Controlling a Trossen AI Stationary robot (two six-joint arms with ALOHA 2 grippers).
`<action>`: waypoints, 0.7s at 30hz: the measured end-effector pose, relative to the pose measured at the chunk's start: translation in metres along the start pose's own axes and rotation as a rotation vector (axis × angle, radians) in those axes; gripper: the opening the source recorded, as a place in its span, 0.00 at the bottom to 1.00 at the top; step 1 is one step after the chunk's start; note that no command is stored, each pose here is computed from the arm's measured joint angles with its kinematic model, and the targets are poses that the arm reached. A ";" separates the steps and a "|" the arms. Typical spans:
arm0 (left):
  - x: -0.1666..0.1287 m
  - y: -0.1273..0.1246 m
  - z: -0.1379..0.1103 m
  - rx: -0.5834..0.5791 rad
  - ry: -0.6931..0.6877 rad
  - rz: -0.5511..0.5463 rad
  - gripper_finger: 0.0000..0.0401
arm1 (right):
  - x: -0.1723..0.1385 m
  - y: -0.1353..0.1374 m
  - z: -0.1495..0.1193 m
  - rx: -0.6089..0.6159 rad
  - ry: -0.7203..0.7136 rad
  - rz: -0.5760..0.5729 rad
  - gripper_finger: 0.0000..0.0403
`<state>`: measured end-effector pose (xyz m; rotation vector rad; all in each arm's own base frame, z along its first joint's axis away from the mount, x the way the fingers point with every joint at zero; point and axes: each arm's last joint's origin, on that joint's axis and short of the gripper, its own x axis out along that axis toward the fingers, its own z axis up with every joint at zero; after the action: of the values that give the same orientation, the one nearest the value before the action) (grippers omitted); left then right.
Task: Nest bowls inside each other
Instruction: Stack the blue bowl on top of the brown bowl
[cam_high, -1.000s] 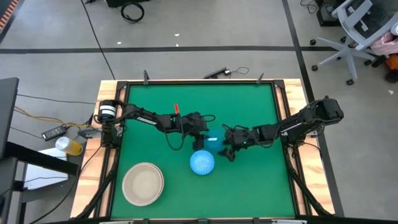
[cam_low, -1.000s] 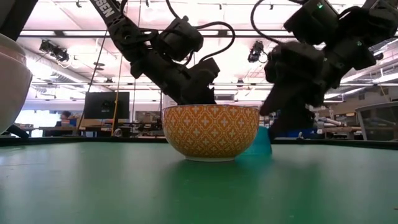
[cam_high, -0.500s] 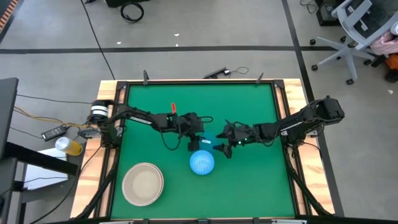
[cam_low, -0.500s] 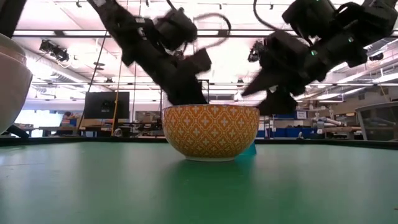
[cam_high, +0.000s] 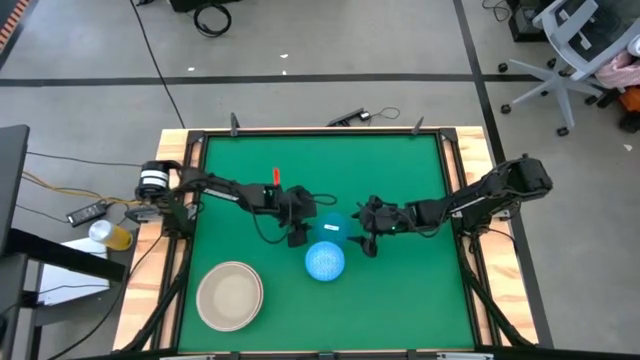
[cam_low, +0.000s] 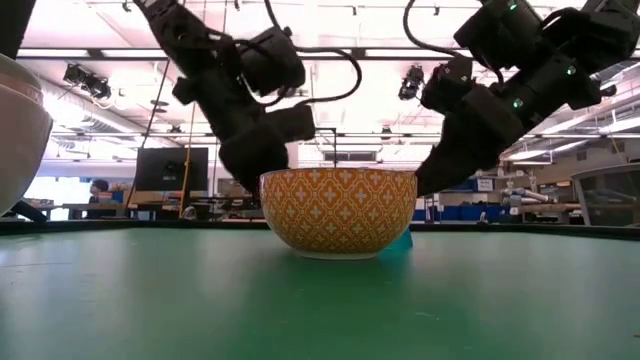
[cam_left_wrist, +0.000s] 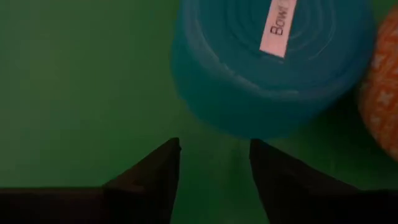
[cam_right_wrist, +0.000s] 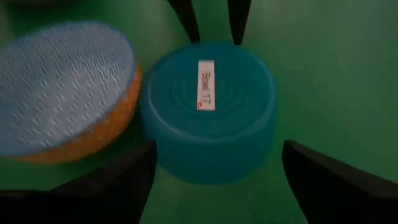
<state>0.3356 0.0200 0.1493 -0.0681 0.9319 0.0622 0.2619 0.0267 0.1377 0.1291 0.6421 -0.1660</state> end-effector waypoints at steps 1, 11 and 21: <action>0.002 -0.001 -0.001 0.006 0.001 -0.002 0.51 | 0.001 0.000 -0.002 -0.020 0.011 -0.003 0.87; 0.017 -0.017 -0.002 0.296 -0.026 -0.011 0.72 | 0.040 0.001 -0.027 -0.216 0.018 -0.033 0.87; 0.019 -0.014 0.001 0.375 -0.057 0.038 0.74 | 0.036 -0.001 -0.018 -0.240 -0.046 -0.032 0.86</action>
<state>0.3485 0.0063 0.1352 0.2975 0.8751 -0.0763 0.2799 0.0247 0.1018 -0.1157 0.6140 -0.1209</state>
